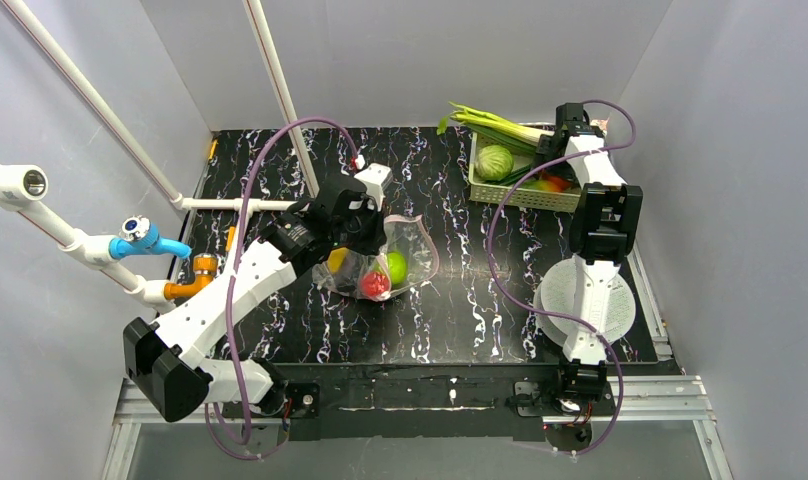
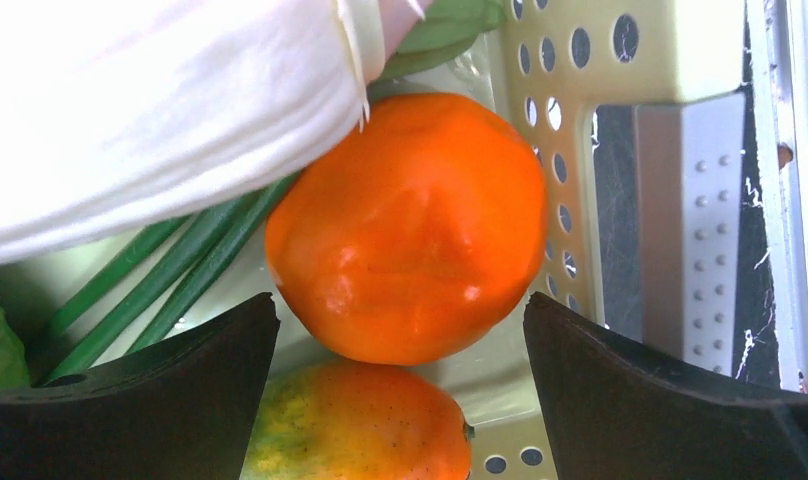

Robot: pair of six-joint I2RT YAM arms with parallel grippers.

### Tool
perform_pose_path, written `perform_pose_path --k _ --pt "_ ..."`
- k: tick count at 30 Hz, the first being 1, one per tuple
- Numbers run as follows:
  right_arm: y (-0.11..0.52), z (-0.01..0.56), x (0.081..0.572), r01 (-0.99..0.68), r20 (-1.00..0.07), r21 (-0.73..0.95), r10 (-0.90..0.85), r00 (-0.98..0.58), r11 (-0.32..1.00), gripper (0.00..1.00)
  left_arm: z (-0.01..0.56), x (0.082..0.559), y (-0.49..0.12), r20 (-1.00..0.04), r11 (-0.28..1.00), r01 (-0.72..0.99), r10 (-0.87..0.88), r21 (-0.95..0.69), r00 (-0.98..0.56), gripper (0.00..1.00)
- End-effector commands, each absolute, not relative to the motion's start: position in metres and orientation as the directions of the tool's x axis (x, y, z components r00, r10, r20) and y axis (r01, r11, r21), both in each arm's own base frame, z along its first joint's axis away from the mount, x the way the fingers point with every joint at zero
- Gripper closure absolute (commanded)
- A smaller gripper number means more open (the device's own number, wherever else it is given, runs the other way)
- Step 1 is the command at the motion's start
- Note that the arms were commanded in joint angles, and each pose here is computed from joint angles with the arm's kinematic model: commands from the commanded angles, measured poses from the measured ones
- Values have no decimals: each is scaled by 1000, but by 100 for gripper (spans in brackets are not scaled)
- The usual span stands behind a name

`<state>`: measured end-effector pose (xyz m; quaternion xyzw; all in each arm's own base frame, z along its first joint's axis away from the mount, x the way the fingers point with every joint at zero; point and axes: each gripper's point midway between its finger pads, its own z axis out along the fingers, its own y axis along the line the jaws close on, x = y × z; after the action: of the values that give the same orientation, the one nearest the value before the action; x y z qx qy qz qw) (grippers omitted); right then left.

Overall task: Place the food in the zip-top bag and seal the zipper
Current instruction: Pick up the fake fruit from the bin.

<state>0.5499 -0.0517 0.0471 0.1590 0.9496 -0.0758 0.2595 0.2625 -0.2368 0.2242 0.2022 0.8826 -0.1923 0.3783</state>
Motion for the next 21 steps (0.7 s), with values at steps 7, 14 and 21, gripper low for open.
perform_pose_path --k 7,14,21 --pt "-66 80 583 377 -655 -67 245 -715 924 17 219 262 -235 -737 847 498 214 -188 -641 100" --pt "-67 79 591 372 -673 -64 235 -701 926 34 219 261 -236 -734 844 500 214 -193 -645 100" --pt "-60 85 586 363 -665 -33 251 -704 931 70 217 262 -237 -730 844 500 217 -193 -648 100"
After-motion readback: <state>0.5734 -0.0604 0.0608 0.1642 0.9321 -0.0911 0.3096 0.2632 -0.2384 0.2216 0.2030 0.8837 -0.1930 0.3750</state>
